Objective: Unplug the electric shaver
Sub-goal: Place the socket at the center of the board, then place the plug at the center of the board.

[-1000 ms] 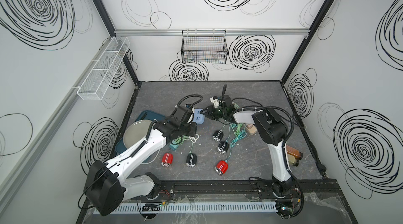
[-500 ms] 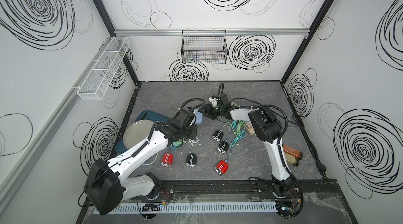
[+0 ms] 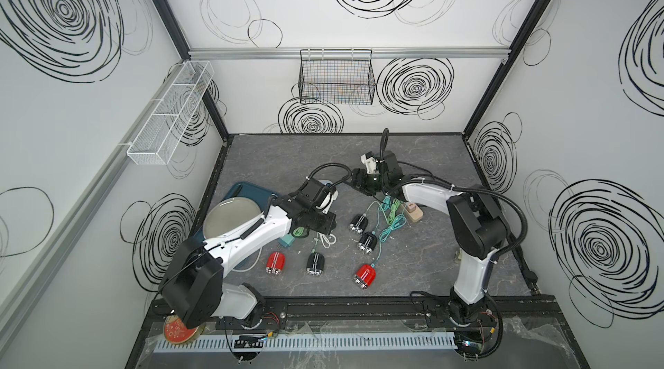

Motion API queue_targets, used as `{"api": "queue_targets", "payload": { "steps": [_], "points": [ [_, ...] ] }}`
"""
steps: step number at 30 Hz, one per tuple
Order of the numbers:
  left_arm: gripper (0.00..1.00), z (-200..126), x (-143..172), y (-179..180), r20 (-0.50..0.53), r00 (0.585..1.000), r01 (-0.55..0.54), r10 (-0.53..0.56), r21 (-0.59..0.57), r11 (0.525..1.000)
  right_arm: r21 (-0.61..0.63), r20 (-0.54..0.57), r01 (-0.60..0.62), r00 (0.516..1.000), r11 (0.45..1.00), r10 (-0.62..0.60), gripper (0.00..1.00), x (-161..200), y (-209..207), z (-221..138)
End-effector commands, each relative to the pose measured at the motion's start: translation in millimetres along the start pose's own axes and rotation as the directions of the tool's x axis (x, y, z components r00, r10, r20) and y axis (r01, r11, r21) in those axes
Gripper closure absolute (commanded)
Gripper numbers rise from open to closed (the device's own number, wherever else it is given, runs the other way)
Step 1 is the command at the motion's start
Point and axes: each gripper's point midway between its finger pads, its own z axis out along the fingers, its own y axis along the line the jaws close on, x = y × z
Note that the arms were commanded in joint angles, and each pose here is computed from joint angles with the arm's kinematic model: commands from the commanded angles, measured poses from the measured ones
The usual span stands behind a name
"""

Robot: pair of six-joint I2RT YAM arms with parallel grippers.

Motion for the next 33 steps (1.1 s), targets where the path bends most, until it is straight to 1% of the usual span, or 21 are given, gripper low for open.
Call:
{"api": "queue_targets", "payload": {
  "steps": [1,2,3,5,8,9,10,12,15,19,24,27,31,32,33],
  "points": [
    [0.82,6,-13,-11,0.011,0.997,-0.081,0.080,0.071,0.994,0.037,-0.012,0.036,0.999,0.999,-0.036,0.33,17,-3,-21],
    [0.82,11,-9,-12,-0.014,0.994,-0.105,0.107,0.087,0.991,0.037,-0.011,0.044,0.999,0.998,-0.044,0.33,21,-1,-27],
    [0.81,15,-7,-9,-0.033,0.991,-0.124,0.127,0.074,0.989,0.039,-0.007,0.053,0.999,0.998,-0.053,0.33,24,1,-34],
    [0.81,22,-7,0,-0.068,0.989,-0.127,0.129,0.041,0.991,0.046,0.001,0.063,0.998,0.997,-0.064,0.33,29,2,-45],
    [0.80,29,-9,2,-0.091,0.990,-0.101,0.108,0.079,0.992,0.051,0.016,0.071,0.997,0.996,-0.072,0.32,33,4,-57],
    [0.80,30,-10,4,-0.096,0.989,-0.103,0.110,0.071,0.992,0.052,0.022,0.075,0.997,0.996,-0.076,0.32,34,5,-61],
    [0.80,31,-9,5,-0.106,0.988,-0.110,0.117,0.067,0.992,0.053,0.024,0.075,0.997,0.996,-0.076,0.32,34,6,-63],
    [0.78,33,-5,1,-0.145,0.979,-0.129,0.143,0.100,0.987,0.057,0.025,0.074,0.997,0.996,-0.075,0.32,37,5,-66],
    [0.77,37,-1,5,-0.195,0.971,-0.124,0.140,0.094,0.988,0.062,0.031,0.072,0.997,0.995,-0.074,0.32,38,4,-68],
    [0.76,43,-1,16,-0.210,0.971,-0.100,0.113,0.073,0.992,0.056,0.039,0.069,0.997,0.996,-0.072,0.32,38,6,-71],
    [0.76,47,10,37,-0.280,0.956,-0.078,0.081,0.024,0.997,0.077,0.054,0.075,0.995,0.994,-0.079,0.32,40,3,-82],
    [0.69,47,16,37,-0.313,0.946,-0.078,0.085,0.034,0.996,0.083,0.069,0.074,0.994,0.994,-0.080,0.31,41,2,-90],
    [0.65,49,20,43,-0.335,0.939,-0.072,0.075,0.019,0.997,0.087,0.090,0.065,0.993,0.994,-0.073,0.31,41,-1,-100],
    [0.62,49,20,45,-0.333,0.941,-0.067,0.067,0.012,0.998,0.087,0.095,0.064,0.993,0.994,-0.072,0.31,41,-1,-103],
    [0.56,48,18,47,-0.329,0.942,-0.063,0.060,0.002,0.998,0.090,0.101,0.062,0.992,0.994,-0.071,0.31,40,-2,-106]
  ]
}}
